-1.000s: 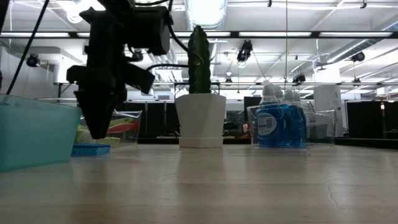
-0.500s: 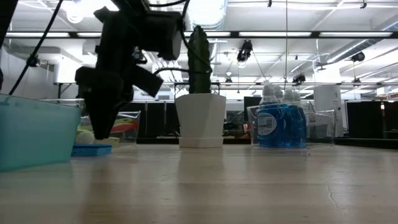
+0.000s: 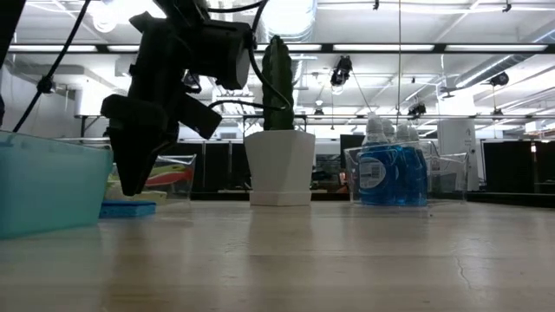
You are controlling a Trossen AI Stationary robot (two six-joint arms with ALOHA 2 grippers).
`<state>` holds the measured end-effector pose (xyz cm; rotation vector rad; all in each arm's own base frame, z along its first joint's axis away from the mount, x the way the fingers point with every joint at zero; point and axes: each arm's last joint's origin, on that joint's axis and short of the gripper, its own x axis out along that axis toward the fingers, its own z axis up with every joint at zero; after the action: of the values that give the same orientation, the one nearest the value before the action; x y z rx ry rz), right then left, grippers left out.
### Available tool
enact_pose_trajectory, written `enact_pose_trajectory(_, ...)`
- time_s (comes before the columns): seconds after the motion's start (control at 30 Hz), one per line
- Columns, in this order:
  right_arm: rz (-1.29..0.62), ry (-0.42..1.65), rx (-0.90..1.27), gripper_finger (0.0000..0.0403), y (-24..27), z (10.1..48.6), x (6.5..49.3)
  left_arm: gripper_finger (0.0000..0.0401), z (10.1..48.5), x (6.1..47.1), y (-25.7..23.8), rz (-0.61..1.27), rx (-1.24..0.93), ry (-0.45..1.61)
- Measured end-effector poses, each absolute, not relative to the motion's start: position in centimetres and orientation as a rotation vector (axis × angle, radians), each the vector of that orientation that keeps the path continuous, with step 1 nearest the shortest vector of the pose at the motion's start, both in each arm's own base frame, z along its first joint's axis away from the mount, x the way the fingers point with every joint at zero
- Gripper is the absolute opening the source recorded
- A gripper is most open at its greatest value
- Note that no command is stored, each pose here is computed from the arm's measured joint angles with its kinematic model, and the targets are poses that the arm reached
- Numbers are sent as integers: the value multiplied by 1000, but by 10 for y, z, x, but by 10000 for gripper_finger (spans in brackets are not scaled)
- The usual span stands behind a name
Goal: Pick & Place Kitchen Sink Supplies
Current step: Put the sponge into the green bin
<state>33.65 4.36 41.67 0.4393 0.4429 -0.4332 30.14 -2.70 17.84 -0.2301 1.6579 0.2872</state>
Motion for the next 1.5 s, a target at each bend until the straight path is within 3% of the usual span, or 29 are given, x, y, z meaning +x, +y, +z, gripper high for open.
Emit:
enact_pose_trajectory(0.27, -433, 448, 434, 34, 44, 415, 337, 211, 176, 303, -29, 232, -254, 1648)
enact_pose_trajectory(0.67, -433, 445, 435, 34, 44, 415, 337, 209, 155, 306, -30, 186, -223, 1679)
enact_pose_trajectory(0.83, -432, 444, 435, 34, 44, 415, 337, 164, 152, 306, -30, 190, -217, 1696)
enact_pose_trajectory(1.1, -432, 443, 435, 34, 44, 415, 337, 19, 155, 307, -29, 118, -167, 1684)
enact_pose_trajectory(1.5, -426, 423, 440, 34, 44, 417, 338, 2, 194, 325, -31, 69, -187, 1552)
